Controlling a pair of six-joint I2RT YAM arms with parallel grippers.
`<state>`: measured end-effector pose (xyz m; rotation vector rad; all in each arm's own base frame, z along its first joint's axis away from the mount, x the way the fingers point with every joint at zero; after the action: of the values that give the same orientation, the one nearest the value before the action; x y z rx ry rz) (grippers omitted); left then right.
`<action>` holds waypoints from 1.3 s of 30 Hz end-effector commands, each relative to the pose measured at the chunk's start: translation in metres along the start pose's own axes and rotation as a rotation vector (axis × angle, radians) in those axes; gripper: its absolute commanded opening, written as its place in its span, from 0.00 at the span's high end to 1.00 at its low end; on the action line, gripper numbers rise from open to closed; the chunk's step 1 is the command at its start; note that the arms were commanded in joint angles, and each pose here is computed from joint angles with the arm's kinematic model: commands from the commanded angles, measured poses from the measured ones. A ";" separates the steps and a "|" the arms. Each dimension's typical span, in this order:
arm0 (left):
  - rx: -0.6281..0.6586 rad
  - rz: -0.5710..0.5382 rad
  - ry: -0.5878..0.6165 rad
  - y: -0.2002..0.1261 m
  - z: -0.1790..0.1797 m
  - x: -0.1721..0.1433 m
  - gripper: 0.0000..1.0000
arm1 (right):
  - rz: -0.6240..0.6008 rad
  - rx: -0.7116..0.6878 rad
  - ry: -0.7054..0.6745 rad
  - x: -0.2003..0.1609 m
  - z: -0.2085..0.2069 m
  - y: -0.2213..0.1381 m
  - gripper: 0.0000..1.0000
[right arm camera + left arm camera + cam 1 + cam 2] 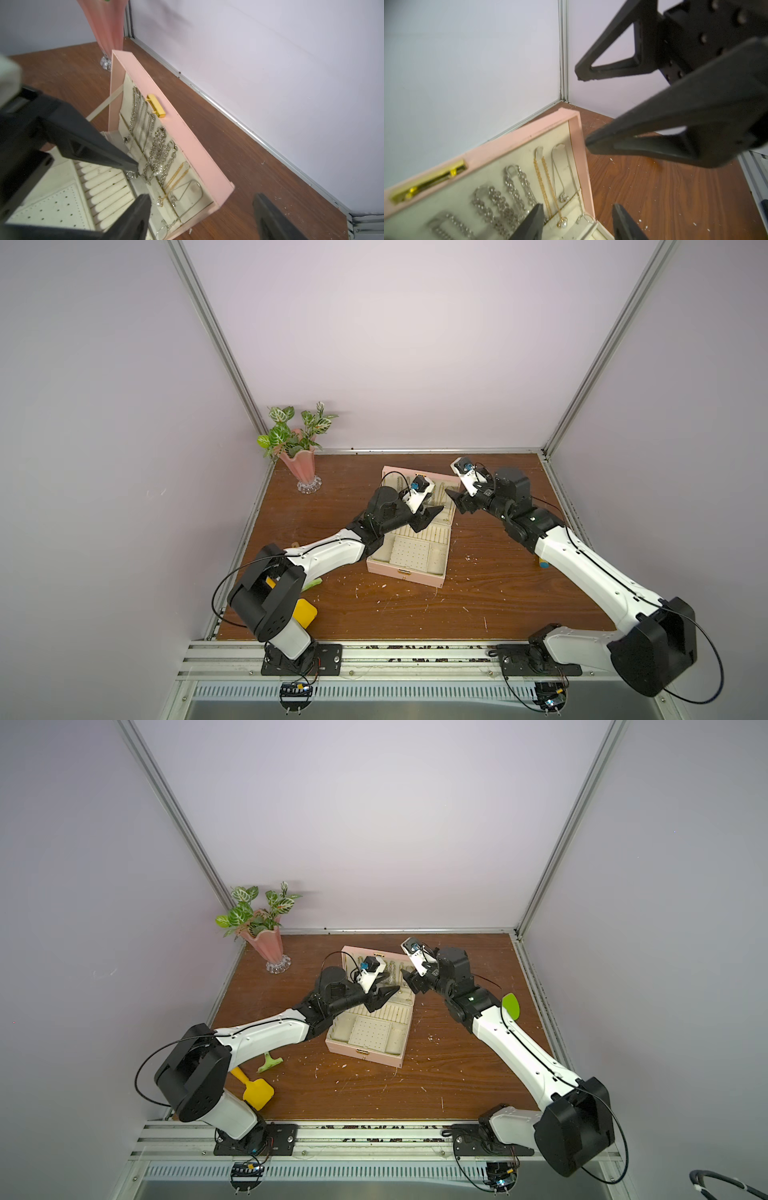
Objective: Put jewelry chain into jewelry box
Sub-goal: Close the fastener on the jewelry box.
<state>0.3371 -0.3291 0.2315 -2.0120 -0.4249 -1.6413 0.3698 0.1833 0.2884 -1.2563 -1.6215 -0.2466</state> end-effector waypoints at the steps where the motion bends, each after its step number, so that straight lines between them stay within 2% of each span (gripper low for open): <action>1: 0.007 -0.075 0.025 -0.009 0.002 0.013 0.42 | 0.061 0.046 -0.115 0.002 -0.002 0.004 0.20; 4: 0.012 -0.068 0.021 -0.010 0.004 0.009 0.42 | 0.132 0.081 -0.154 -0.004 -0.001 0.013 0.20; 13: -0.002 -0.074 0.019 -0.006 0.006 0.004 0.41 | 0.266 0.033 -0.231 -0.014 -0.018 0.024 0.24; 18: 0.004 -0.072 0.021 -0.004 0.008 0.001 0.41 | 0.277 0.030 -0.243 -0.012 -0.021 0.030 0.30; 26: 0.004 -0.066 0.017 -0.003 0.008 -0.001 0.41 | 0.286 0.022 -0.257 -0.009 -0.026 0.035 0.31; 39: 0.012 -0.065 0.024 -0.004 0.010 -0.002 0.41 | 0.313 -0.008 -0.260 -0.015 -0.030 0.040 0.53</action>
<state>0.3398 -0.3230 0.2307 -1.9960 -0.4856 -1.6854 0.4104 0.1777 0.2593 -1.5248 -1.6057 0.1662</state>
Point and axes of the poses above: each gripper's point midway between its finger pads, its own y axis out along the fingers, its own z axis along the line the jaws close on, x = y × z, the point moved 2 cm from there along -y, back along the fingers, and after that the axes turned 9 degrees about -y, right-handed, at the moved point
